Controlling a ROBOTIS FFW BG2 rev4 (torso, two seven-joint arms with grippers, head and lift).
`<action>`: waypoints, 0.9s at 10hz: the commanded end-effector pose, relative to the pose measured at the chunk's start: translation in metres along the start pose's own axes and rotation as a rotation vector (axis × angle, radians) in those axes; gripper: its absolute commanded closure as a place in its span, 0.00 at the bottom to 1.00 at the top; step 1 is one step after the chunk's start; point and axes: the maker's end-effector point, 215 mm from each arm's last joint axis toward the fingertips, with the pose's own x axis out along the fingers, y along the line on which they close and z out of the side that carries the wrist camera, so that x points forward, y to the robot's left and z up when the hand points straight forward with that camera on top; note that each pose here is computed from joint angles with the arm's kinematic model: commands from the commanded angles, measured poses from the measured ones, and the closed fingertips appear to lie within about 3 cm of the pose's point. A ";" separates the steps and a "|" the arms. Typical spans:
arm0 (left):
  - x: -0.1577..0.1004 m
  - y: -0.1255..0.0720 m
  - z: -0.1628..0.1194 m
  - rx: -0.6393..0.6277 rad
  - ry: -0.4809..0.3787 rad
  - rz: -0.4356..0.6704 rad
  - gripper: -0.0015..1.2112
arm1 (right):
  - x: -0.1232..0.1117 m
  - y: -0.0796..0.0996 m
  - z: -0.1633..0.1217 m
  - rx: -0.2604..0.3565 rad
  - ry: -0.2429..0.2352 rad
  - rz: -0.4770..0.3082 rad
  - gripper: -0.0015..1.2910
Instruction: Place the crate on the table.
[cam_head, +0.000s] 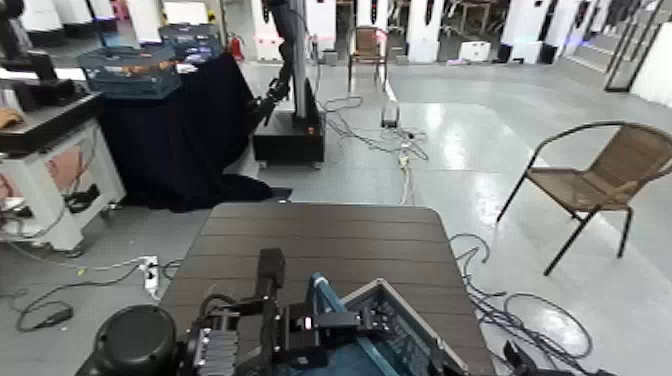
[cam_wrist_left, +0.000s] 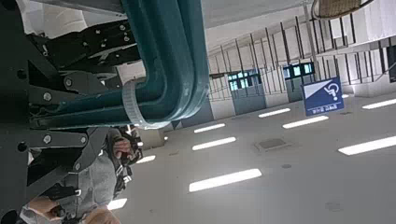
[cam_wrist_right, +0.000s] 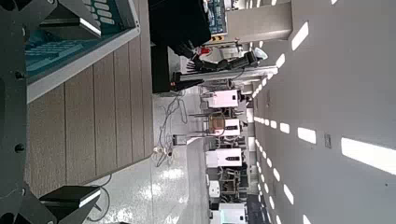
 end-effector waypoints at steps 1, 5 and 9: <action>0.000 0.000 0.000 0.000 0.001 -0.001 0.98 | 0.000 0.000 0.000 0.000 -0.001 0.001 0.10; 0.002 0.001 0.001 -0.006 0.000 -0.002 0.98 | 0.000 0.001 0.000 0.001 -0.001 0.001 0.10; -0.001 0.015 0.021 -0.030 -0.026 0.029 0.98 | 0.001 0.003 0.001 0.006 -0.004 0.004 0.10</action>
